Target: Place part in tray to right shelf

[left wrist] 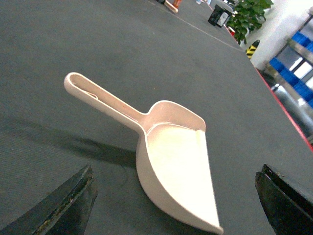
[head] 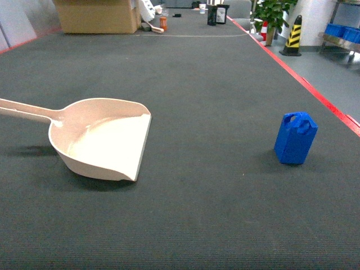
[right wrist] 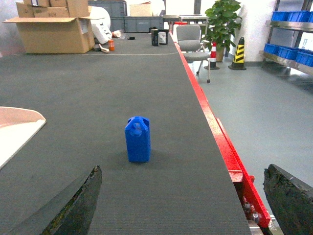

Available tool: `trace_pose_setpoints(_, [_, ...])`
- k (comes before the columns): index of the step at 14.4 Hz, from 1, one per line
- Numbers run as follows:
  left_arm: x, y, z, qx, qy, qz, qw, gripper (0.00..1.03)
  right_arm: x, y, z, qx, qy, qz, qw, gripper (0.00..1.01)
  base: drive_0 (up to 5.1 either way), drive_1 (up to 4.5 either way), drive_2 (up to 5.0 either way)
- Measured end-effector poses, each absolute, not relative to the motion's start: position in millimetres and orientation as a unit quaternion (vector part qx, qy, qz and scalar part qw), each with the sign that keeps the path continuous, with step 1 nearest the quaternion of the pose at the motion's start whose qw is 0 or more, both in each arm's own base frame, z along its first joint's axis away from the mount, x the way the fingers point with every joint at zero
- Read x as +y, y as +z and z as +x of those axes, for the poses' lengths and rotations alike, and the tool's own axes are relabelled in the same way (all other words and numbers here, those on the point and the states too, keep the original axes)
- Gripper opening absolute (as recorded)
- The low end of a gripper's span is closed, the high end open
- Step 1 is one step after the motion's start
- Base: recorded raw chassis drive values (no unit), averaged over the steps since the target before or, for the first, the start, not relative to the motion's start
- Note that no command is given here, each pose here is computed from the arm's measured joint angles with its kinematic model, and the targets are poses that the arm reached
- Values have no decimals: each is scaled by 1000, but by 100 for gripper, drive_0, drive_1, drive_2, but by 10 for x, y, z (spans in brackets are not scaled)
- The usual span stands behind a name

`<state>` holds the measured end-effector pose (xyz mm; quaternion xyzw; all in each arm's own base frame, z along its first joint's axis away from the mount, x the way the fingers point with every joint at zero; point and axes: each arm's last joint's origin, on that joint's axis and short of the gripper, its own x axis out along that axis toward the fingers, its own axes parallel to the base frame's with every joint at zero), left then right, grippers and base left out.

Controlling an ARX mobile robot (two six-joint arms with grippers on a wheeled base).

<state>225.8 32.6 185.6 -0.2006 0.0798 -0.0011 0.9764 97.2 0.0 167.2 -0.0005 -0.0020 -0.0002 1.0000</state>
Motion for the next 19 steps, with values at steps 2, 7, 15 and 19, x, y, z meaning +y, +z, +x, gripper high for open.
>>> trace_pose_setpoints(2, [481, 1642, 2789, 113, -8, -307, 945, 98, 0, 1672, 972, -2, 0, 0, 1000, 98, 0, 0, 0])
trace_pose_setpoints(7, [706, 1115, 3691, 157, 28, -440, 884, 98, 0, 1672, 972, -2, 0, 0, 1000, 98, 0, 0, 0])
trace_pose_setpoints(15, [1052, 884, 4448, 119, 27, -516, 848, 78, 0, 1672, 972, -2, 0, 0, 1000, 98, 0, 0, 0])
trace_pose_setpoints(19, [750, 1090, 4280, 80, -57, -561, 822, 14, 0, 1672, 972, -2, 0, 0, 1000, 98, 0, 0, 0])
